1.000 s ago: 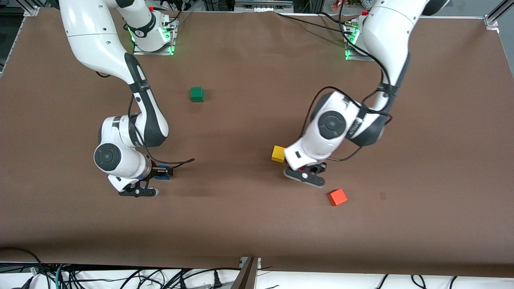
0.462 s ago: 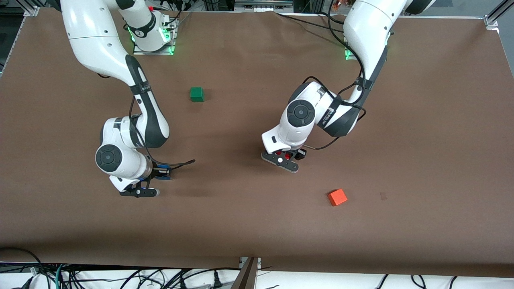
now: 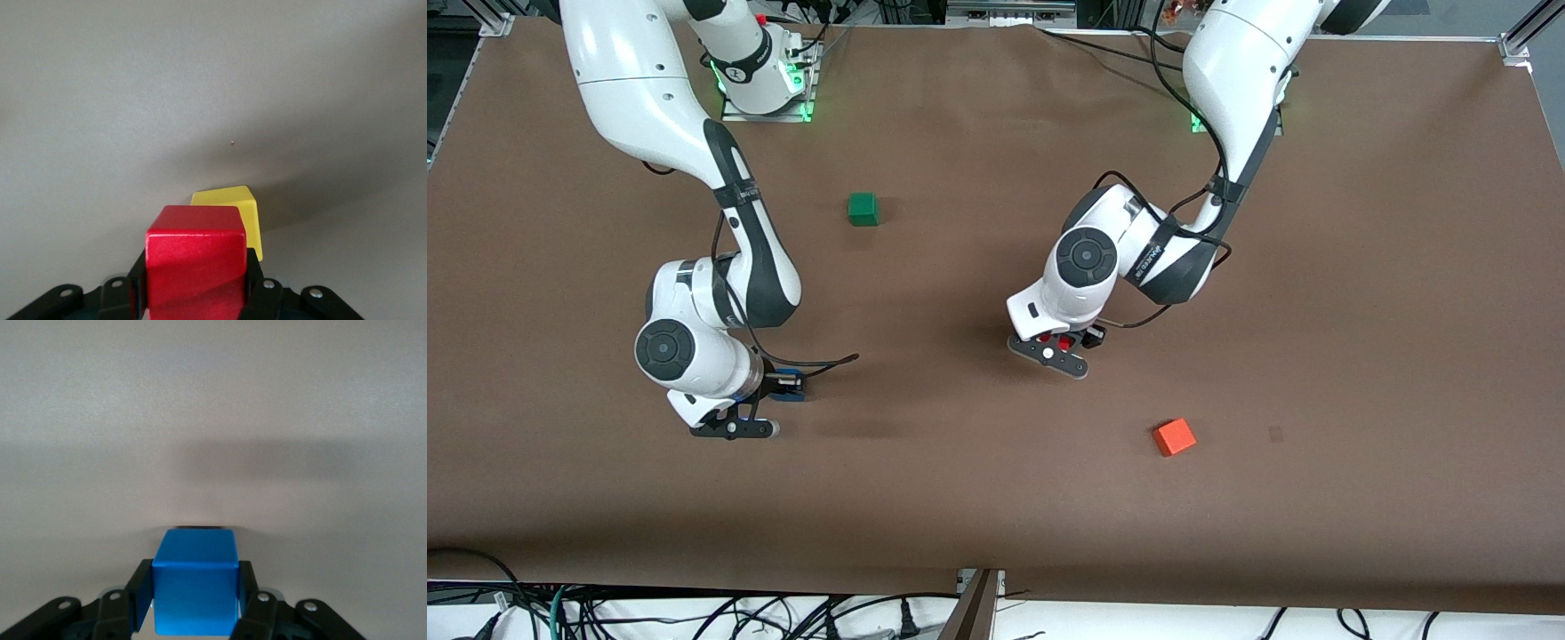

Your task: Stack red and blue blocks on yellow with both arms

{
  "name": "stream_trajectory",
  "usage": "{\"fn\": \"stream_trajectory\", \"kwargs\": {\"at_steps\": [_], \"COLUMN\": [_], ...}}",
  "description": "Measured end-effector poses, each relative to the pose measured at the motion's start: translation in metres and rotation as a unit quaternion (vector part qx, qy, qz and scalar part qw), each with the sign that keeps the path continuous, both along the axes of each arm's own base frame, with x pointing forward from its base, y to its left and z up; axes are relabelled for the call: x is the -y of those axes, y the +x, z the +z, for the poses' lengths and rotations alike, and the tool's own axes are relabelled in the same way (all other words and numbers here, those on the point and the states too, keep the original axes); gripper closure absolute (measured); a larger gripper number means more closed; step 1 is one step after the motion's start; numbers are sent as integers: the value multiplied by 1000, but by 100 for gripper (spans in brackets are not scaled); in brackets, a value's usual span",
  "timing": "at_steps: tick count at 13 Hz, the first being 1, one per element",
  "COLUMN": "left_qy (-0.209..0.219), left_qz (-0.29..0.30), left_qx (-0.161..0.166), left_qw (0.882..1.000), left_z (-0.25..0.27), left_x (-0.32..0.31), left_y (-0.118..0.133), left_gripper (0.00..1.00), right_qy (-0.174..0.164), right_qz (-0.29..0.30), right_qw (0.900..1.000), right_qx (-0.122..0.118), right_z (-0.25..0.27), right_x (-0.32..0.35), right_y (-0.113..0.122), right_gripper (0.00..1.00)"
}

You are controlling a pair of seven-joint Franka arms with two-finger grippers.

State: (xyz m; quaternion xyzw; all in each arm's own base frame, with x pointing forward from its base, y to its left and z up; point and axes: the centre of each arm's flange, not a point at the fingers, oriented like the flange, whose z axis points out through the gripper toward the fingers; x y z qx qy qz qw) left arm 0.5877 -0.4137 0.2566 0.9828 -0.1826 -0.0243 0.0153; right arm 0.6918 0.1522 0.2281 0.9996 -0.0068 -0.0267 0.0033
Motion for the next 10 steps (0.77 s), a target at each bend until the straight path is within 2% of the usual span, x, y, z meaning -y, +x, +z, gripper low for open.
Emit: {"fn": "stream_trajectory", "kwargs": {"at_steps": [4,6,8,10], "left_qy": [6,7,7,8], "left_qz": [17,23,25,26], "left_qx": [-7,-8,-8,-7], "left_qw": [1000,1000,1000,1000], "left_z": [-9,-10,-10,-11], "left_x": [9,9,9,8], "left_y": [-10,-11,-11,-10], "left_gripper": [44,44,44,44], "right_qy": [4,9,20,36], "right_qz": [2,8,10,-8], "right_qw": [1000,999,998,997], "right_qx": [-14,-32,-62,-74], "right_z": [32,70,117,151], "right_x": [-2,-9,-30,-60], "right_y": [-1,-5,-13,-20], "right_gripper": [45,45,45,45]}}
